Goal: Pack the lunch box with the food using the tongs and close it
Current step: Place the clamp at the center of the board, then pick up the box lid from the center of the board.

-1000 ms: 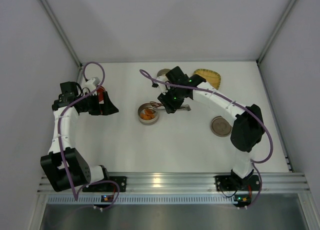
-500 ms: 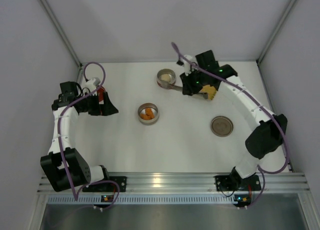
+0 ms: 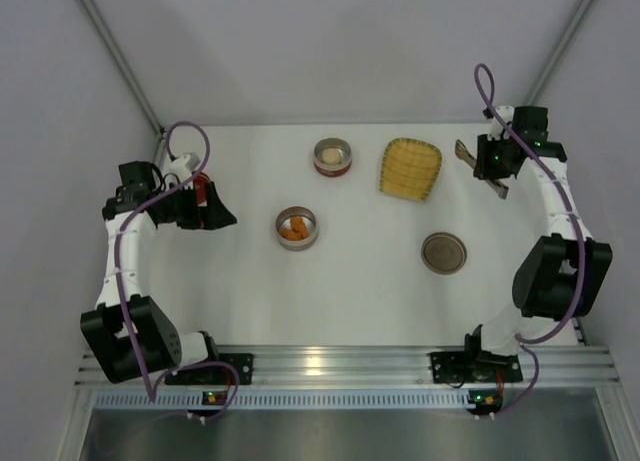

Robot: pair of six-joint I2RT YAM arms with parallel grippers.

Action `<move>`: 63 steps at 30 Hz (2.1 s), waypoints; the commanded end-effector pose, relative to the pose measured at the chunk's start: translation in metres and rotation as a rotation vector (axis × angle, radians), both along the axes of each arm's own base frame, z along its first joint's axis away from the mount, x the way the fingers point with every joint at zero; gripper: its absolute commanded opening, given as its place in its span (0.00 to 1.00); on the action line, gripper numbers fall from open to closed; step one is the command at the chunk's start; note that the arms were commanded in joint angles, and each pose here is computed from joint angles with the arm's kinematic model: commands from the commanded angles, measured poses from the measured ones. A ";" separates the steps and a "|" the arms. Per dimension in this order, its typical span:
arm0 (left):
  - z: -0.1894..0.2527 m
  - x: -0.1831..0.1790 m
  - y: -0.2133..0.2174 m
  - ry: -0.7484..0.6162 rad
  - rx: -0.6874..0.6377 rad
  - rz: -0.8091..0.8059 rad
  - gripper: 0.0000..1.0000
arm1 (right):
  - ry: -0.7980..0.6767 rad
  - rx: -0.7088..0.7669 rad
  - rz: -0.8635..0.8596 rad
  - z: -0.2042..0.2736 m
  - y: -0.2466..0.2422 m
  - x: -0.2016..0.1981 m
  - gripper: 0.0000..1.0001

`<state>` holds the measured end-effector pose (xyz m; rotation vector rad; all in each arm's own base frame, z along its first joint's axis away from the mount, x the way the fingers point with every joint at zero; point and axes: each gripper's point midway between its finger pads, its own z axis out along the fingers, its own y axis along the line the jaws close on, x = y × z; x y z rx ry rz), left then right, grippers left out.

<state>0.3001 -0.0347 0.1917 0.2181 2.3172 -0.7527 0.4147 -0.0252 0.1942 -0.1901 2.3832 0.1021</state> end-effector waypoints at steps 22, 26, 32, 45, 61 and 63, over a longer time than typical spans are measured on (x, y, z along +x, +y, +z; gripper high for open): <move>-0.003 0.003 0.007 -0.013 0.034 0.010 0.98 | 0.182 -0.040 -0.057 -0.136 -0.043 0.031 0.45; -0.006 0.003 0.007 -0.007 0.040 0.011 0.98 | 0.216 -0.055 -0.044 -0.148 -0.045 0.023 0.51; -0.007 0.000 0.006 0.003 0.035 -0.007 0.98 | 0.252 -0.056 -0.019 -0.160 -0.042 0.012 0.66; -0.009 -0.007 0.004 0.001 0.046 -0.026 0.98 | 0.160 0.020 0.112 -0.087 -0.015 0.004 0.99; -0.019 -0.015 0.002 0.025 0.048 -0.072 0.98 | 0.146 -0.350 1.006 -0.048 0.076 -0.172 0.58; -0.018 -0.015 0.001 0.023 0.045 -0.070 0.98 | 0.179 -0.406 1.031 -0.067 0.077 -0.185 0.58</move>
